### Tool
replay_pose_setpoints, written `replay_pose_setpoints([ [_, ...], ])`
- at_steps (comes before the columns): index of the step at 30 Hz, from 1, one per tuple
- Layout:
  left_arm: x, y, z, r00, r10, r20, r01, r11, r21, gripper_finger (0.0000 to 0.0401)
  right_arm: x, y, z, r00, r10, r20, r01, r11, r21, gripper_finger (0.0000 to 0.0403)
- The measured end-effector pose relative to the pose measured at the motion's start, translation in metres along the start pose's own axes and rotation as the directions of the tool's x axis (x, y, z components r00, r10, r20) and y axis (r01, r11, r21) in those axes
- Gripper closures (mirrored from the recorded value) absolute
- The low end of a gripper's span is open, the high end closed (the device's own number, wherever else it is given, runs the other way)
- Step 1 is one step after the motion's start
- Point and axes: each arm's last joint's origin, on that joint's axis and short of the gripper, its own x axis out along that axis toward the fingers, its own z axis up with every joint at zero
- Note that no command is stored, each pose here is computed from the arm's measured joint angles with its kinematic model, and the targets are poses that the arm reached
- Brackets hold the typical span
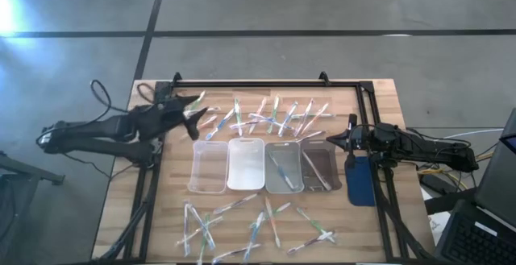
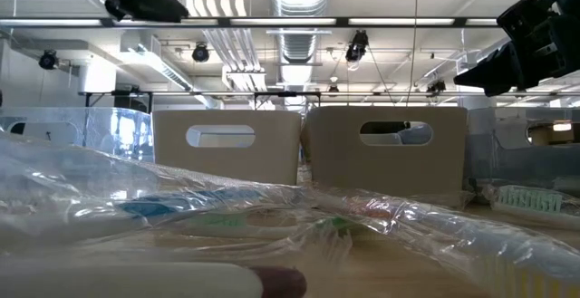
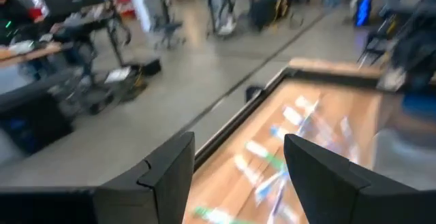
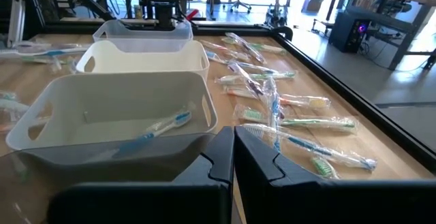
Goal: Pick & Place Toothbrushes
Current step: Put the purple toothbrush into the white bin
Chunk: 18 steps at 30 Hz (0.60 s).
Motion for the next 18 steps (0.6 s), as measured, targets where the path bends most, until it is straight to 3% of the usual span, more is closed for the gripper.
replay_pose_setpoints([
  [5, 0.020, 0.010, 0.009, 0.981, 0.108, -0.161, -0.104, 0.994, 0.032, 0.0169, 0.000, 0.000, 0.000, 1.000, 0.000, -0.001, 0.000, 1.000, 0.000, 0.0394],
  [10, 0.042, 0.028, 0.015, 0.923, 0.222, -0.314, -0.209, 0.975, 0.074, 0.0169, 0.000, 0.000, 0.000, 1.000, 0.000, -0.001, 0.000, 1.000, 0.000, 0.0394],
  [18, 0.082, 0.047, 0.011, 0.815, 0.243, -0.526, -0.198, 0.970, 0.142, 0.0169, 0.000, 0.000, 0.000, 1.000, 0.000, -0.001, 0.000, 1.000, 0.000, 0.0394],
])
